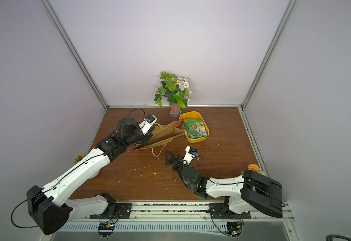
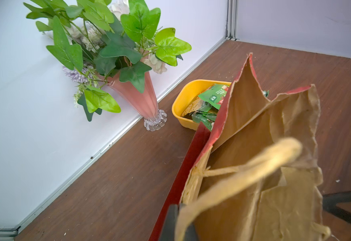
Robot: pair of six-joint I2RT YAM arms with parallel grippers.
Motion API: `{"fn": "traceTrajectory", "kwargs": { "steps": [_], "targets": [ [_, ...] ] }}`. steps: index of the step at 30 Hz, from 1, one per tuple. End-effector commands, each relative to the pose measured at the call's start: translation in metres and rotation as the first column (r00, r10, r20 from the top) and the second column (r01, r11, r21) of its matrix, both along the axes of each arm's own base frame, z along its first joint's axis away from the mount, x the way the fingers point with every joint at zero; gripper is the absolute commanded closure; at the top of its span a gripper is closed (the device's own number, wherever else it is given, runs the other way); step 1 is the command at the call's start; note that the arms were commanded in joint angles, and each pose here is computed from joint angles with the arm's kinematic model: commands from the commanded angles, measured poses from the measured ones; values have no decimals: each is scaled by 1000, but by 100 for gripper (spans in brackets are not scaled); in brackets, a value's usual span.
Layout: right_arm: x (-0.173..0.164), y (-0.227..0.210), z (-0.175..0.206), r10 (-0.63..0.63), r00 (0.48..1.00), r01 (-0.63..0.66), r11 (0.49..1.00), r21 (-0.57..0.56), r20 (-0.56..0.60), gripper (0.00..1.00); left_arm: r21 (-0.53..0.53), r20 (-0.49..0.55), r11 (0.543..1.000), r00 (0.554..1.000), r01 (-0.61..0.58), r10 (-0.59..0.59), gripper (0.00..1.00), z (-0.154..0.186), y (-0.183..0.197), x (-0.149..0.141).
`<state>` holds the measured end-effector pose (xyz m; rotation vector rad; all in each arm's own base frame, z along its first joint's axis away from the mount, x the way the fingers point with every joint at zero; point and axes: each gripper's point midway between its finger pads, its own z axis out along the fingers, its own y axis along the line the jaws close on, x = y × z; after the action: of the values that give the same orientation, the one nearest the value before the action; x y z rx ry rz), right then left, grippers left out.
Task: Place the condiment packets inside the bag
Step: Pick up the paper bag from the center of the board.
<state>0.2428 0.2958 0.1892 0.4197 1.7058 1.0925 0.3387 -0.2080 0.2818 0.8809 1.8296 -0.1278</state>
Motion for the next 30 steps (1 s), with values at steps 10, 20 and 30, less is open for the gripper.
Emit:
{"fn": "traceTrajectory", "kwargs": {
  "steps": [10,20,30],
  "targets": [
    [8,35,49,41,992,-65,976,210,120,2,-26,35,999,999,-31,32,99,-9,3,2],
    [32,43,14,-18,999,26,971,236,-38,18,-57,19,998,1000,-3,4,99,-11,0,-6],
    [62,53,-6,-77,991,94,982,161,-106,22,-65,14,998,1000,3,-2,99,-10,1,-12]
  ]
}}
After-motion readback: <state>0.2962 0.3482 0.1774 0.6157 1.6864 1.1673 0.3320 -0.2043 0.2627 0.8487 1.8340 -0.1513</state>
